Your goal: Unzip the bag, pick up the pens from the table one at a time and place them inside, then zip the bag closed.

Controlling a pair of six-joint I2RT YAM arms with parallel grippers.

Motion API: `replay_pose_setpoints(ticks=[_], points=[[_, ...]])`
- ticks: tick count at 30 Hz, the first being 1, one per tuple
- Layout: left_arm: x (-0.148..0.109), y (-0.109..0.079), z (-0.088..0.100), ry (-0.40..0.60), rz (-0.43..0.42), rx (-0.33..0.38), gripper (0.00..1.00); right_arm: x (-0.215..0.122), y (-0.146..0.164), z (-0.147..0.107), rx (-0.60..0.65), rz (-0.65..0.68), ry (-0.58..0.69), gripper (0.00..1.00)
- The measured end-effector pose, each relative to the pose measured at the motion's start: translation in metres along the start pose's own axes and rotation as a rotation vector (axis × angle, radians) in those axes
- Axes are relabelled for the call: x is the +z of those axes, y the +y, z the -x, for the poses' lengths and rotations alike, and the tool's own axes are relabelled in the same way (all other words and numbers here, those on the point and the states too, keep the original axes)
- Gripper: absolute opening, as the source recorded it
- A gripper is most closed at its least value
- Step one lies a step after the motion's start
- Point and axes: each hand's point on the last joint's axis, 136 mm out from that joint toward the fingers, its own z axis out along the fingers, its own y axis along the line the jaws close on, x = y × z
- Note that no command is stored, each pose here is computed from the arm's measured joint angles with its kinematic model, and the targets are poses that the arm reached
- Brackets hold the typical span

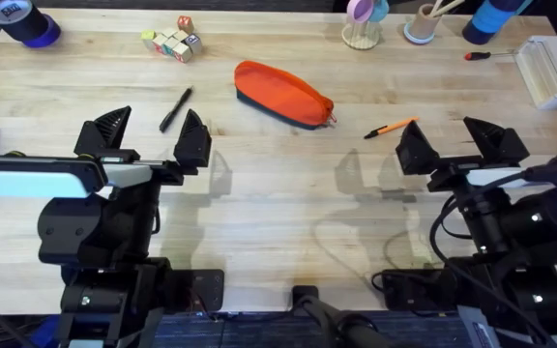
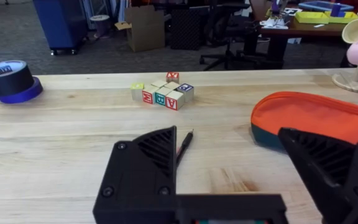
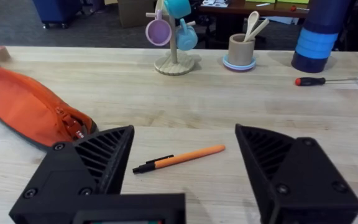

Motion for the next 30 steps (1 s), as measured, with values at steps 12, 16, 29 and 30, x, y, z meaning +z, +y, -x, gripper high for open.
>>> replay_pose_setpoints(ticks=[12,16,29,30], points=[[0.000,0.000,0.000,0.002,0.000,0.003,0.993,0.000,0.000,-0.001,-0.002,0.000,0.004,0.997],[0.000,0.001,-0.002,0.010,0.005,0.007,0.992,0.000,0.000,0.000,-0.005,-0.002,0.000,0.996],[-0.001,0.001,0.019,0.194,0.008,0.010,0.994,-0.009,0.000,0.047,-0.002,-0.006,0.103,0.996],[0.002,0.001,0.022,0.211,0.008,0.010,0.994,-0.008,0.000,0.052,-0.001,-0.006,0.116,0.996]])
